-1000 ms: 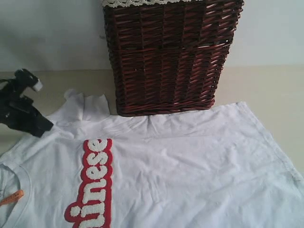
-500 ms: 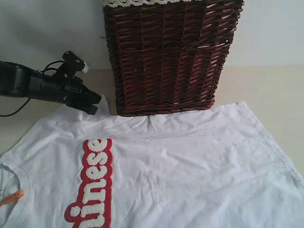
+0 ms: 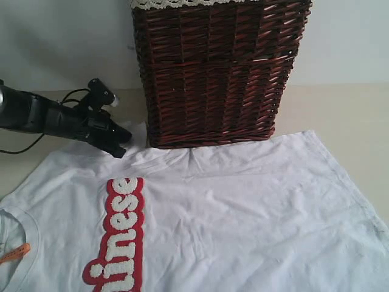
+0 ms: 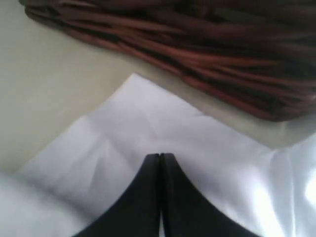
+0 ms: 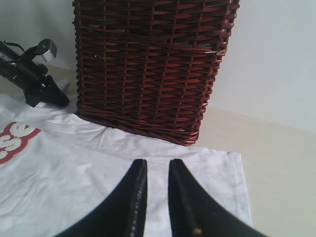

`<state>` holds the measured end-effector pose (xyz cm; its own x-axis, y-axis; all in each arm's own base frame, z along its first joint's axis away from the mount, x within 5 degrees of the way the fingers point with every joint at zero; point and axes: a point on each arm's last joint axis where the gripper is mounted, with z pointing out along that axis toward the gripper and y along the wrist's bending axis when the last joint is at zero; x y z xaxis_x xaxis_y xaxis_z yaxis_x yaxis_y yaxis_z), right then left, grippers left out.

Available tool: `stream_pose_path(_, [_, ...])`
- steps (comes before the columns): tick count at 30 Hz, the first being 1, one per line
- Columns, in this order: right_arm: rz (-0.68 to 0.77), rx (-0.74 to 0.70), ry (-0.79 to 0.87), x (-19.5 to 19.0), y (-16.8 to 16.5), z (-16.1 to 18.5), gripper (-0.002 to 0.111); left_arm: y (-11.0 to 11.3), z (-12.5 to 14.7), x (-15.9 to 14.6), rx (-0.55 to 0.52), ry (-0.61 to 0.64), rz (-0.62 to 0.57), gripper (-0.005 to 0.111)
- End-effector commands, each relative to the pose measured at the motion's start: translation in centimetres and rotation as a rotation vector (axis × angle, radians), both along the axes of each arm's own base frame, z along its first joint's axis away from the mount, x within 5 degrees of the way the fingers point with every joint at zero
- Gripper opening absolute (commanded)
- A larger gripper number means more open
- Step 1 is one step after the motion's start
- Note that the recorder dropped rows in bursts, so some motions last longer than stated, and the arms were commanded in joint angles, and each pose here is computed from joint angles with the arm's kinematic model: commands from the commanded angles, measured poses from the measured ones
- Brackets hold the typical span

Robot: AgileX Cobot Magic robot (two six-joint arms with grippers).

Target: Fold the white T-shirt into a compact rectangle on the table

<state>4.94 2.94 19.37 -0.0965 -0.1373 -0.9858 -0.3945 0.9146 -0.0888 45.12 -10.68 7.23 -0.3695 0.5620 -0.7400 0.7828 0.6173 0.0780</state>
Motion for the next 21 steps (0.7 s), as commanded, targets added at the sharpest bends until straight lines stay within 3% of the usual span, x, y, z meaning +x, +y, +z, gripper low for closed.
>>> stream_pose_path(1, [0.0, -0.004, -0.004, 0.0, 0.0, -0.1, 0.017, -0.3, 0.4, 1.2, -0.021, -0.034, 0.019, 0.0])
stream_pose_path(5, [0.0, -0.004, -0.004, 0.0, 0.0, -0.1, 0.017, 1.3, 2.9, 2.7, -0.03, -0.061, 0.206, 0.0])
stream_pose_path(8, [0.0, -0.004, -0.004, 0.0, 0.0, -0.1, 0.017, 4.8, 6.0, 3.1, -0.199, -0.002, 0.362, 0.0])
stream_pose_path(11, [0.0, -0.004, -0.004, 0.0, 0.0, -0.1, 0.017, 6.7, 6.2, 2.7, -0.261, 0.076, 0.341, 0.0])
stream_pose_path(14, [0.0, -0.004, -0.004, 0.0, 0.0, -0.1, 0.017, 7.7, 4.9, 2.2, -0.215, 0.116, 0.276, 0.0])
stream_pose_path(18, [0.0, -0.004, -0.004, 0.0, 0.0, -0.1, 0.017, 7.6, 3.4, 1.4, -0.153, 0.169, 0.166, 0.0])
stream_pose_path(21, [0.0, -0.004, -0.004, 0.0, 0.0, -0.1, 0.017, 7.1, 2.9, 0.8, -0.172, 0.216, 0.094, 0.0])
